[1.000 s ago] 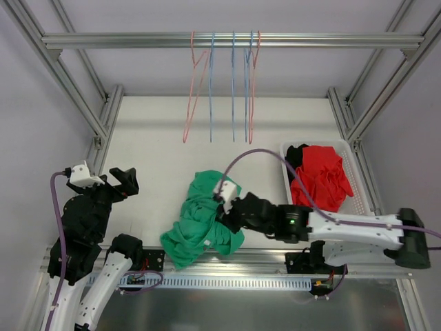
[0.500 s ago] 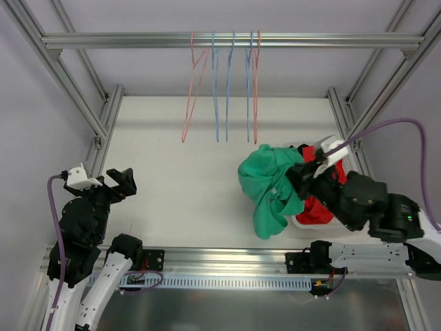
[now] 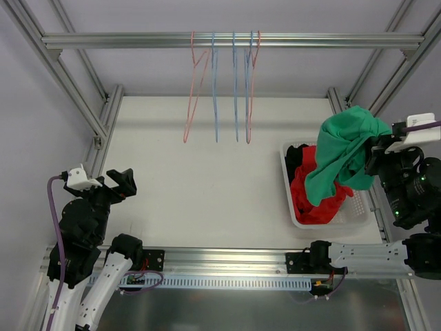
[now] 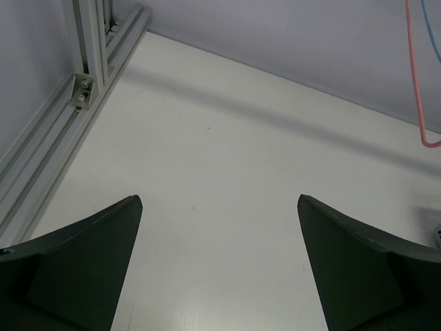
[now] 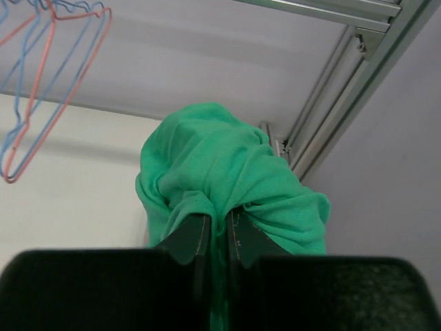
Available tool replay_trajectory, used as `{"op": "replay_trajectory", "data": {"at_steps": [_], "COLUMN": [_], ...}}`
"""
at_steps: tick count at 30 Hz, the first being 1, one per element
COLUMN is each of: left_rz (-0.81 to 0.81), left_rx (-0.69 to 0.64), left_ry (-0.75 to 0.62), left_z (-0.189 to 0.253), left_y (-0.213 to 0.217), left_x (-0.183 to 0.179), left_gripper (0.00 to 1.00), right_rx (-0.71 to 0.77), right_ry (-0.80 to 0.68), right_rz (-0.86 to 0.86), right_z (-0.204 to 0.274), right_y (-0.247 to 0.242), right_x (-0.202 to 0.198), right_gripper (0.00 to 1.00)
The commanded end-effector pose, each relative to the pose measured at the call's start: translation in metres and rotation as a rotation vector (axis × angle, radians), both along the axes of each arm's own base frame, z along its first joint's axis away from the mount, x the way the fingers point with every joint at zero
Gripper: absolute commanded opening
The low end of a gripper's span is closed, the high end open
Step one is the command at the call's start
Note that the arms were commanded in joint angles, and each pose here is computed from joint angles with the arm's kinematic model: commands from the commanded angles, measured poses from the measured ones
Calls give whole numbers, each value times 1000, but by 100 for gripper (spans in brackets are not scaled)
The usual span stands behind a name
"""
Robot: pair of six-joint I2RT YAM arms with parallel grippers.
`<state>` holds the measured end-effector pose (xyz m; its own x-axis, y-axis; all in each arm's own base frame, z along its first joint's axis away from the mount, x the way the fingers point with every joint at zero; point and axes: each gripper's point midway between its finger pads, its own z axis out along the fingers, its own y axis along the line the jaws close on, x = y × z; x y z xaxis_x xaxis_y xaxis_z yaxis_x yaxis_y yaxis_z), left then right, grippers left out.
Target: Remove the tank top from the hanger
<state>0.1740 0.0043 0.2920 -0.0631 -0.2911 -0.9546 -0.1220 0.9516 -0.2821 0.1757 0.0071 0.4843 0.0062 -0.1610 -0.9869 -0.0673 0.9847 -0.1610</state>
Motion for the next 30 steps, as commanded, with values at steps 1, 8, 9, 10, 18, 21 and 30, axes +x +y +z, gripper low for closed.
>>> {"op": "replay_trajectory", "data": {"at_steps": [1,8,9,10,18,21,30], "left_rz": [-20,-46,-50,-50,-71,-80,-90], "left_rx": [-11,-11,-11,-12,2,7,-2], "left_ry": [-5,5,7,5,33,40,35], "left_z": [1,0,0,0,-5,-6,-6], "left_y": [-4,-9,-10,-10,-15,-17,-19], "left_x": [1,3,3,3,8,9,9], "left_gripper": [99,99,99,99,99,99,99], "right_rx": [-114,-108,-92,-108,-10,36,187], "right_ry": [0,29,44,66,386,400,677], "right_rz": [-119,-94,-79,-87,-256,-316,-318], "right_z": [0,-44,-55,-74,-165,-165,-266], "right_y": [-17,3,6,10,-11,-25,-23], "right_x": [1,4,5,7,43,47,86], "right_gripper": [0,0,0,0,0,0,0]}}
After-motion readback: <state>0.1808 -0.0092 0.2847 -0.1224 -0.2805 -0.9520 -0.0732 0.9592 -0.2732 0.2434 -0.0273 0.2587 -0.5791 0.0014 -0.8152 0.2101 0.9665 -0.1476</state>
